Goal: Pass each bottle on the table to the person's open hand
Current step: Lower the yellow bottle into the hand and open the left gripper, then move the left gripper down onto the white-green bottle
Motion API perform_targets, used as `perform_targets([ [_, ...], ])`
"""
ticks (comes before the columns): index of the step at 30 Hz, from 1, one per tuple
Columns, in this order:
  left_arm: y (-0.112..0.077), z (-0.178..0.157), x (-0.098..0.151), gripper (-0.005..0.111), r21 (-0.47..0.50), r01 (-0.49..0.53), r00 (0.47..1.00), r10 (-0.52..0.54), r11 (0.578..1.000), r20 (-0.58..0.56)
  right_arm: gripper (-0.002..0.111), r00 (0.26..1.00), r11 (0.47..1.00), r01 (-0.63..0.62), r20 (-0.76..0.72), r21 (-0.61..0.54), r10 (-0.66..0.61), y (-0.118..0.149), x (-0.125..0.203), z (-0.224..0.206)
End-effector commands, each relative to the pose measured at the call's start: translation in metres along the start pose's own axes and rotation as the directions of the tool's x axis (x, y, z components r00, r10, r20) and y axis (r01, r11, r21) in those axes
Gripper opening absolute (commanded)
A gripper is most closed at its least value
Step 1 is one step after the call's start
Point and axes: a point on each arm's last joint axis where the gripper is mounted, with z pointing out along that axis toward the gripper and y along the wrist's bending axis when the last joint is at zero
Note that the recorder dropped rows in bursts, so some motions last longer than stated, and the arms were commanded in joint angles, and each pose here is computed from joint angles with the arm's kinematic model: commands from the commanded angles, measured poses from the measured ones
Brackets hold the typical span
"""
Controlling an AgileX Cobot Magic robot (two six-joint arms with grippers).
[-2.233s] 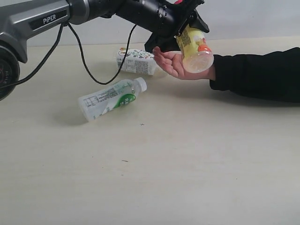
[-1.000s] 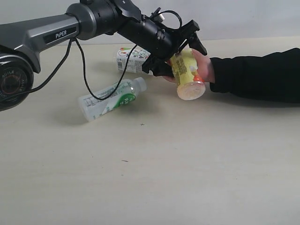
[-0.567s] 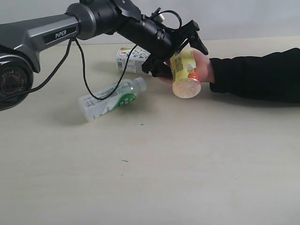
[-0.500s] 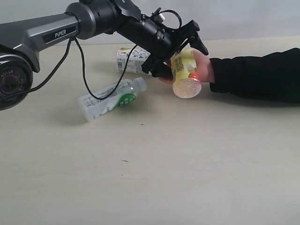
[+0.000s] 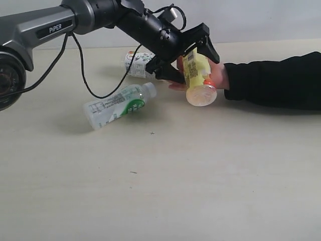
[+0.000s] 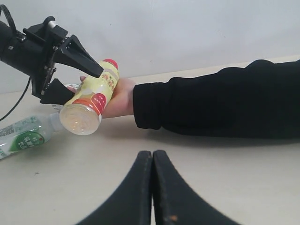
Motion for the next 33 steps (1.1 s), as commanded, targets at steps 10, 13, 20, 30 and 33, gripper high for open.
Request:
perform_targets([
  [10, -0.018, -0.034, 0.008, 0.094, -0.024, -0.183, 0.978, 0.180, 0.983, -0.107, 0.000, 1.000, 1.000, 0.000, 0.010, 0.000, 0.000, 0.000, 0.000, 0.000],
  [13, -0.022, -0.044, 0.009, 0.094, -0.027, -0.221, 0.969, 0.217, 0.975, -0.122, 0.000, 1.000, 1.000, 0.000, 0.010, 0.000, 0.000, 0.000, 0.000, 0.000],
  [20, -0.032, -0.063, 0.008, 0.094, -0.073, -0.361, 0.930, 0.353, 0.930, -0.103, 0.000, 1.000, 1.000, 0.000, 0.010, 0.000, 0.000, 0.000, 0.000, 0.000],
  [30, -0.025, -0.098, 0.021, 0.094, -0.275, -0.470, 0.882, 0.436, 0.838, -0.179, 0.000, 1.000, 1.000, 0.000, 0.010, 0.000, 0.000, 0.000, 0.000, 0.000],
  [33, -0.025, -0.110, 0.024, 0.094, -0.341, -0.499, 0.867, 0.457, 0.797, -0.201, 0.000, 1.000, 1.000, 0.000, 0.010, 0.000, 0.000, 0.000, 0.000, 0.000],
])
